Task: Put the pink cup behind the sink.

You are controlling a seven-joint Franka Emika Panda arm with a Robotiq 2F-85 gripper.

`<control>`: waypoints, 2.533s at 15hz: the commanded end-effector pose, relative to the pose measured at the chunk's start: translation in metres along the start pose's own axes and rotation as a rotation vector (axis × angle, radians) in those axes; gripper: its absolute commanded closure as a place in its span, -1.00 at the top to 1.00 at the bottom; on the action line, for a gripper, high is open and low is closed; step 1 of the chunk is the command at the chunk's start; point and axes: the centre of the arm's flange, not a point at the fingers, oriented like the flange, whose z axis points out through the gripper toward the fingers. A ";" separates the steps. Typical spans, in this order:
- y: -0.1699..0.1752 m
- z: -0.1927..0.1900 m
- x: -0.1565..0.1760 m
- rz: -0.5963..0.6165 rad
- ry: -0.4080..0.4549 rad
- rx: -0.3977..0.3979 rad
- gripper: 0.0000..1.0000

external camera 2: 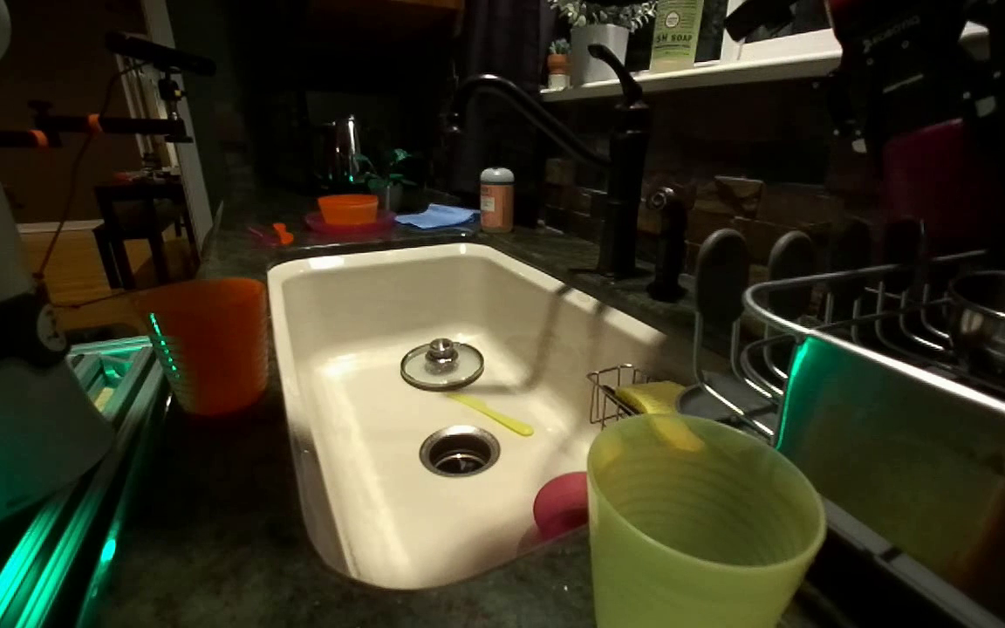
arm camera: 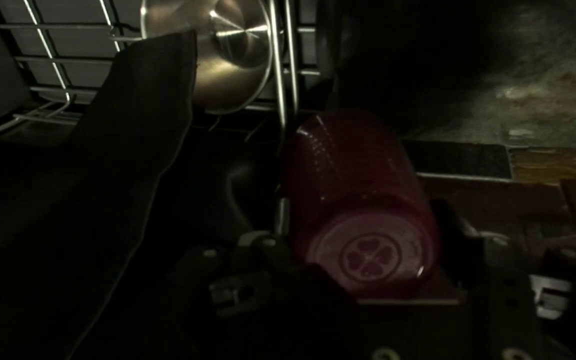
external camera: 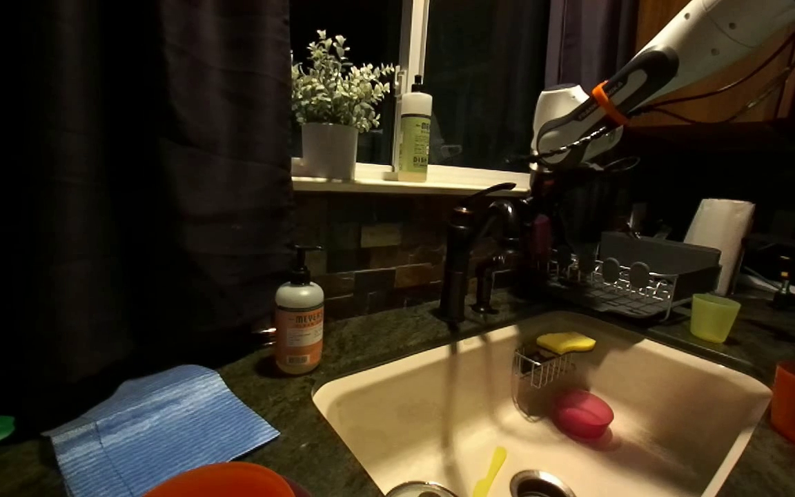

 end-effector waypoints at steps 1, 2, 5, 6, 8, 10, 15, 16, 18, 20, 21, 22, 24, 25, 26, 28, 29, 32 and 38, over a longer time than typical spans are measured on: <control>0.002 -0.037 0.001 0.006 0.002 0.001 -0.13; 0.003 -0.045 0.001 0.007 0.003 0.003 -0.13; 0.002 -0.064 -0.002 0.012 -0.016 0.000 -0.13; 0.002 -0.070 -0.003 0.012 -0.026 -0.001 -0.13; 0.001 -0.081 -0.007 0.012 -0.043 -0.010 -0.13; 0.000 -0.095 -0.010 0.005 -0.042 -0.027 -0.13; -0.011 -0.130 -0.005 -0.071 0.094 -0.145 -0.13; -0.015 -0.135 -0.004 -0.091 0.128 -0.181 -0.13; -0.024 -0.140 0.000 -0.126 0.165 -0.226 -0.13; -0.032 -0.141 0.005 -0.158 0.202 -0.262 -0.13; -0.035 -0.140 0.007 -0.168 0.212 -0.279 -0.13; -0.038 -0.141 0.008 -0.177 0.222 -0.291 -0.13; -0.043 -0.143 0.009 -0.202 0.242 -0.313 -0.13; -0.045 -0.143 0.009 -0.215 0.252 -0.327 -0.13; -0.047 -0.143 0.010 -0.233 0.258 -0.338 -0.13; -0.054 -0.143 0.013 -0.265 0.272 -0.354 -0.13; -0.057 -0.142 0.014 -0.283 0.276 -0.359 -0.13; -0.062 -0.133 0.017 -0.335 0.278 -0.384 -0.13; -0.074 -0.124 0.026 -0.432 0.365 -0.399 -0.13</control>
